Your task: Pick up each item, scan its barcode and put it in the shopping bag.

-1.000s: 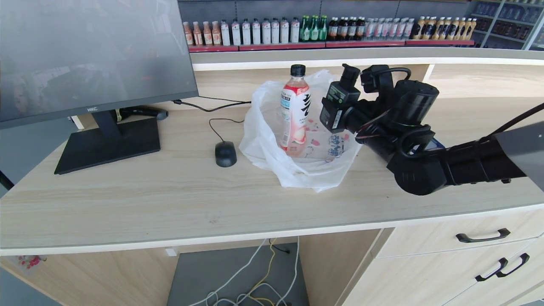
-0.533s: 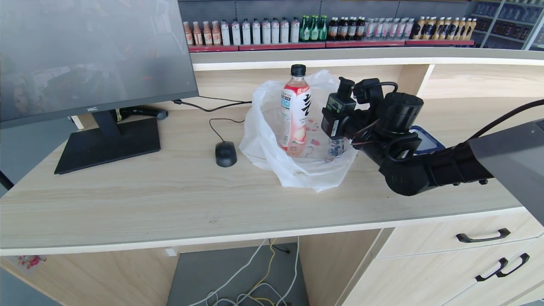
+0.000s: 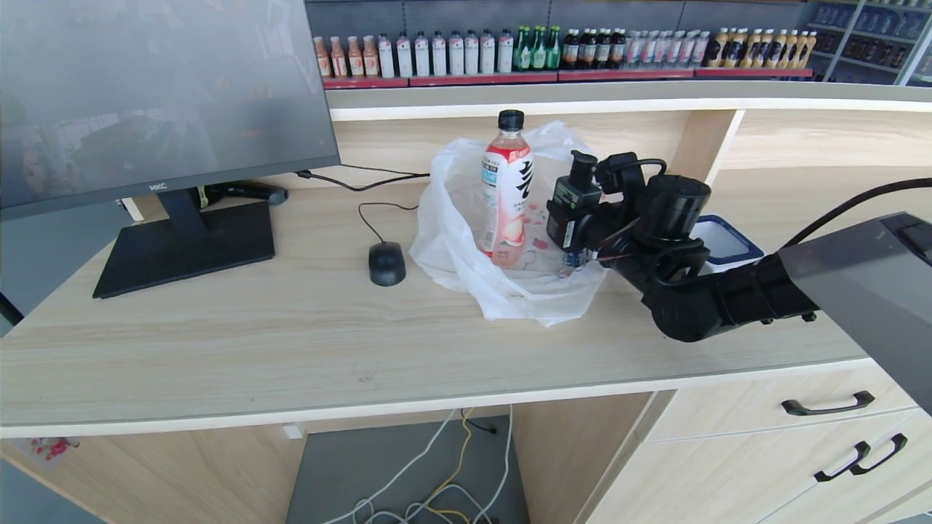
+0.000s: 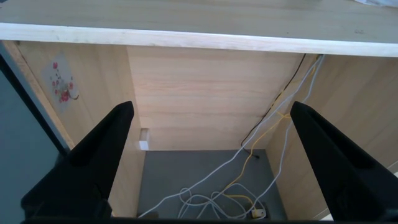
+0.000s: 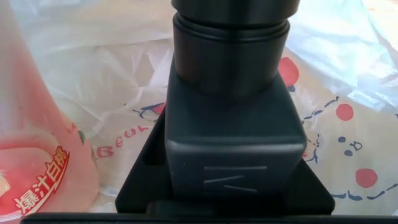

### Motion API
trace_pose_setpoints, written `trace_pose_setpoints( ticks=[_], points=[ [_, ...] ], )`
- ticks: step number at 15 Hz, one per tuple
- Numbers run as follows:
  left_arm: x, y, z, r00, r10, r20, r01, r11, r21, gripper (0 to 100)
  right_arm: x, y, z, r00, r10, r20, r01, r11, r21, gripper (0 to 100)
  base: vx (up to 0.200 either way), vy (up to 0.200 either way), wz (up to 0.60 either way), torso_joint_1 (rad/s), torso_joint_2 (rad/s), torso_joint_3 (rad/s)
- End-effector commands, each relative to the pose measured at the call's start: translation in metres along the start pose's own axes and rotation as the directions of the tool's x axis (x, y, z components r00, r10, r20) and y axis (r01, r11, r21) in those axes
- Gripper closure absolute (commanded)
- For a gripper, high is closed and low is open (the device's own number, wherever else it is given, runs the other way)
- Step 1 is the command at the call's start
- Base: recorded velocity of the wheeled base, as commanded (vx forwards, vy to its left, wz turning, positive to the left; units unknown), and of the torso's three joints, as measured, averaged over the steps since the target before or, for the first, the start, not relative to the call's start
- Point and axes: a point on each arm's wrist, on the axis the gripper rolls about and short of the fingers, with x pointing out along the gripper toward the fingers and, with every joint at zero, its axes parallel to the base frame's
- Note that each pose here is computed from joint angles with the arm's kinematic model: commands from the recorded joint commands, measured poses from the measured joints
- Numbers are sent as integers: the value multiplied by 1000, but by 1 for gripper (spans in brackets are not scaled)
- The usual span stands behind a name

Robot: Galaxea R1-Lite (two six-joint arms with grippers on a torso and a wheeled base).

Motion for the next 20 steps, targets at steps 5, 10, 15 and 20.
trace_pose_setpoints(
  ticks=[5,10,15,20],
  points=[
    [0,0,0,1000,1,0,-1,1000,0,0,-2,1,-7,1000,2,-19,-2,1000,-3,100,0,0,0,0,0,0],
    [0,0,0,1000,1,0,-1,1000,0,0,-2,2,-10,1000,6,-26,-6,1000,-21,100,0,0,0,0,0,0],
    [0,0,0,1000,-1,0,1,1000,0,0,-2,14,-14,999,31,-38,-32,999,-17,100,0,0,0,0,0,0],
    [0,0,0,1000,1,0,-1,1000,0,0,-1,14,-16,999,31,-41,-32,999,-14,100,0,0,0,0,0,0]
  ],
)
